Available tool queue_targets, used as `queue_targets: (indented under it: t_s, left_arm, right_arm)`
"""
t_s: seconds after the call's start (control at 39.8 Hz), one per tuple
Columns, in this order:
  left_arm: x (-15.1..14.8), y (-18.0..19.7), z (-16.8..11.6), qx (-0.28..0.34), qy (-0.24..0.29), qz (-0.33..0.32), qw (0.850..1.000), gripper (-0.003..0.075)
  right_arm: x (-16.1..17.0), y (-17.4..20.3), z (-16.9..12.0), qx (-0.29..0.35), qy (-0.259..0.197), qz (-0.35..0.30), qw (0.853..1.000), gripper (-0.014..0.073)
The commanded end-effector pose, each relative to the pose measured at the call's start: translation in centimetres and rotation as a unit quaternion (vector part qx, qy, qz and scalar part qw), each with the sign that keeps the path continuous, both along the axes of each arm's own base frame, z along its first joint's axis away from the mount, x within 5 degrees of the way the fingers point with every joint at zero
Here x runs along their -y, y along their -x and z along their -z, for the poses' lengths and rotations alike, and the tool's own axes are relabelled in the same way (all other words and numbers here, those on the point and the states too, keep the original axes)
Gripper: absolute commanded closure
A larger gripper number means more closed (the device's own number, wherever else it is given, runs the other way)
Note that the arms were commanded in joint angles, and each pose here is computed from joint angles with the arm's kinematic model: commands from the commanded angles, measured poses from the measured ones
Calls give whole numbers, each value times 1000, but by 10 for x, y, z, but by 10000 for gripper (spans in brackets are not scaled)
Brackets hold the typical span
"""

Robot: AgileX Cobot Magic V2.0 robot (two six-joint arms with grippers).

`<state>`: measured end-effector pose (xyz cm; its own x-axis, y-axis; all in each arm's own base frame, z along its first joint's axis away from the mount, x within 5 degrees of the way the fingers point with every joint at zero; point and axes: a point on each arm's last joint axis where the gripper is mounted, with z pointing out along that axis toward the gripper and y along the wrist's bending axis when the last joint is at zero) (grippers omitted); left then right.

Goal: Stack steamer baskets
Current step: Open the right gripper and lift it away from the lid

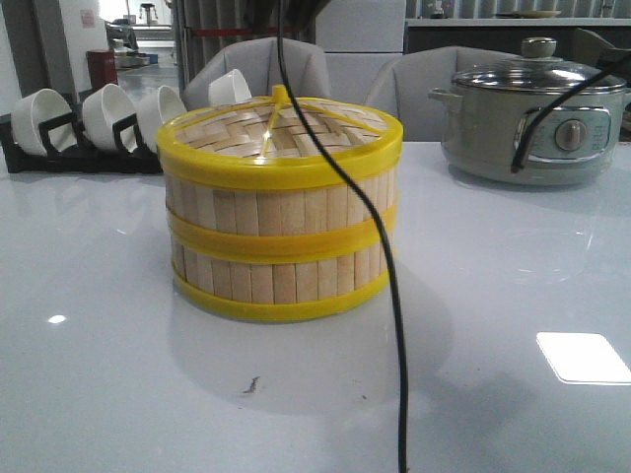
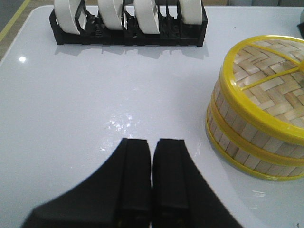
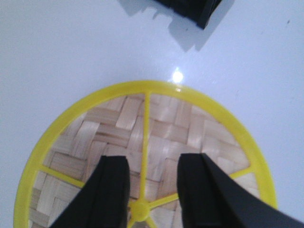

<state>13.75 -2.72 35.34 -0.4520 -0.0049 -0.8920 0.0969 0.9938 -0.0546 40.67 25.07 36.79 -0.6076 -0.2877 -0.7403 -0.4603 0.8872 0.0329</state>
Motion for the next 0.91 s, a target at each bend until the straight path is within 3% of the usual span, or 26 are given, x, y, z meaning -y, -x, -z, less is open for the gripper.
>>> queue_targets:
  t_s: [0.0, 0.4, 0.88]
  left_arm:
    - [3, -2, -15, 48, 15, 10, 999, 636]
    - [3, -2, -15, 48, 15, 10, 999, 636]
    - [3, -2, -15, 48, 15, 10, 999, 636]
  right_arm:
    - [32, 14, -69, 110, -43, 18, 993, 235]
    - [127, 45, -103, 162, -55, 101, 980, 235]
    - [200, 138, -79, 279, -86, 154, 944, 235]
